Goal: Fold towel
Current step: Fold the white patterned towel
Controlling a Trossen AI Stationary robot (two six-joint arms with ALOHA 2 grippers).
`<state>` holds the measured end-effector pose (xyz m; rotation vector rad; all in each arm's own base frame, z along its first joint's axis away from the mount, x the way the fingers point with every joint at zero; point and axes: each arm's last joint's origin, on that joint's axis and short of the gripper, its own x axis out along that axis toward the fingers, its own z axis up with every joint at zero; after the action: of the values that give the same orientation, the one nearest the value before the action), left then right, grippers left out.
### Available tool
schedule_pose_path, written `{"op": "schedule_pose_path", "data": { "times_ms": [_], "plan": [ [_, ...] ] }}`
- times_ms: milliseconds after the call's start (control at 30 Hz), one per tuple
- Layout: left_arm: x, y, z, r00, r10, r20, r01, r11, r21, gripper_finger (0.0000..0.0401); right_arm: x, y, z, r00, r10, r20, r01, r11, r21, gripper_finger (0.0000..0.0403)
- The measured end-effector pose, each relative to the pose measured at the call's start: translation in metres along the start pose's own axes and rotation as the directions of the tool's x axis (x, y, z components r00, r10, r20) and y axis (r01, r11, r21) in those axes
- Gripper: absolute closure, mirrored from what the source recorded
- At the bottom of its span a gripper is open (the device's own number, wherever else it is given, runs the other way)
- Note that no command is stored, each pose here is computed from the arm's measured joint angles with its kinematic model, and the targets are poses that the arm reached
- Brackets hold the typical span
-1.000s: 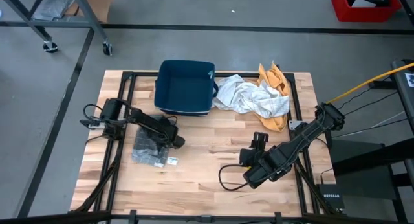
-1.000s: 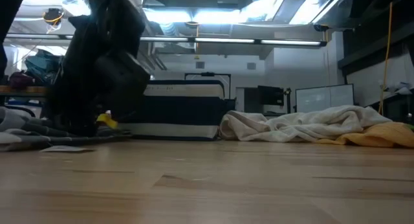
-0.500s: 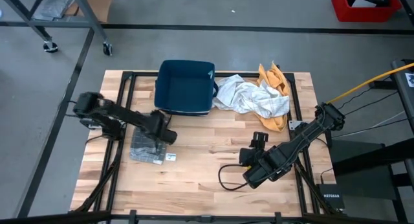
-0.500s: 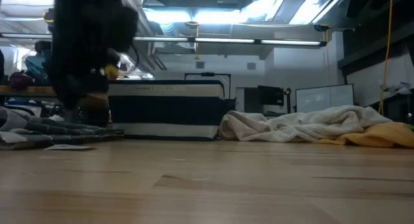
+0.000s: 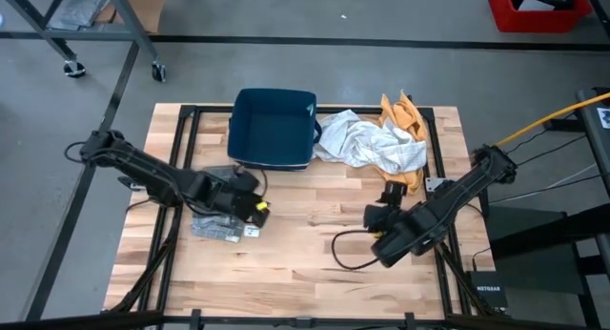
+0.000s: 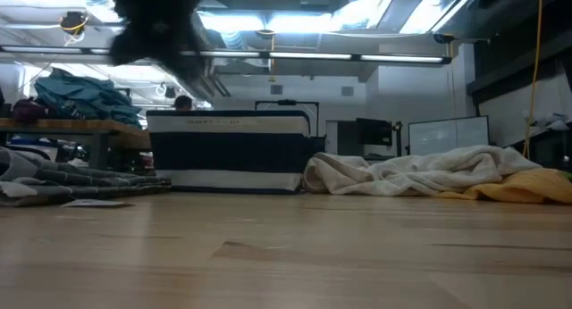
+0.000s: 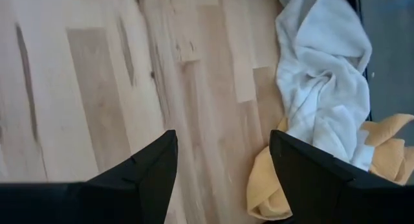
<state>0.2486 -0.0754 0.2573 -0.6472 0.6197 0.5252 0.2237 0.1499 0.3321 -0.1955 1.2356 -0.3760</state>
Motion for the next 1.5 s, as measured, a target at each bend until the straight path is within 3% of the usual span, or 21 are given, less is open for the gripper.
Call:
{"op": "schedule_pose_path", "data": {
  "times_ms": [167, 367, 500, 667, 967, 1233, 1500],
  "plan": [
    [0.005, -0.034, 0.012, 0.948, -0.241, 0.206, 0.225, 0.969, 0.099, 0.0264, -0.017, -0.022, -0.005, 0.991, -0.039, 0.126, 0.034, 0.998, 0.047, 0.0155],
    [0.013, -0.053, 0.017, 0.880, -0.355, 0.315, 0.318, 0.934, 0.165, 0.0265, -0.029, -0.044, -0.009, 0.956, -0.134, 0.261, 0.099, 0.985, 0.144, 0.0155],
    [0.020, -0.057, 0.013, 0.875, -0.365, 0.318, 0.332, 0.931, 0.153, 0.0265, -0.030, -0.062, -0.007, 0.956, -0.148, 0.253, 0.064, 0.948, 0.312, 0.0155],
    [0.027, -0.060, 0.003, 0.885, -0.363, 0.292, 0.326, 0.930, 0.169, 0.0265, -0.029, -0.090, -0.005, 0.955, -0.179, 0.238, 0.062, 0.901, 0.430, 0.0155],
    [0.029, -0.067, -0.013, 0.889, -0.383, 0.252, 0.353, 0.923, 0.157, 0.0265, -0.034, -0.142, -0.018, 0.962, -0.180, 0.206, 0.036, 0.829, 0.558, 0.0155],
    [0.026, -0.069, -0.018, 0.887, -0.394, 0.240, 0.355, 0.915, 0.190, 0.0264, -0.018, -0.174, -0.060, 0.969, -0.213, 0.124, 0.075, 0.734, 0.676, 0.0155],
    [0.026, -0.069, -0.018, 0.888, -0.393, 0.240, 0.354, 0.915, 0.192, 0.0265, 0.037, -0.161, -0.114, 0.998, -0.030, -0.054, 0.061, 0.575, 0.816, 0.0155]
  ]
}}
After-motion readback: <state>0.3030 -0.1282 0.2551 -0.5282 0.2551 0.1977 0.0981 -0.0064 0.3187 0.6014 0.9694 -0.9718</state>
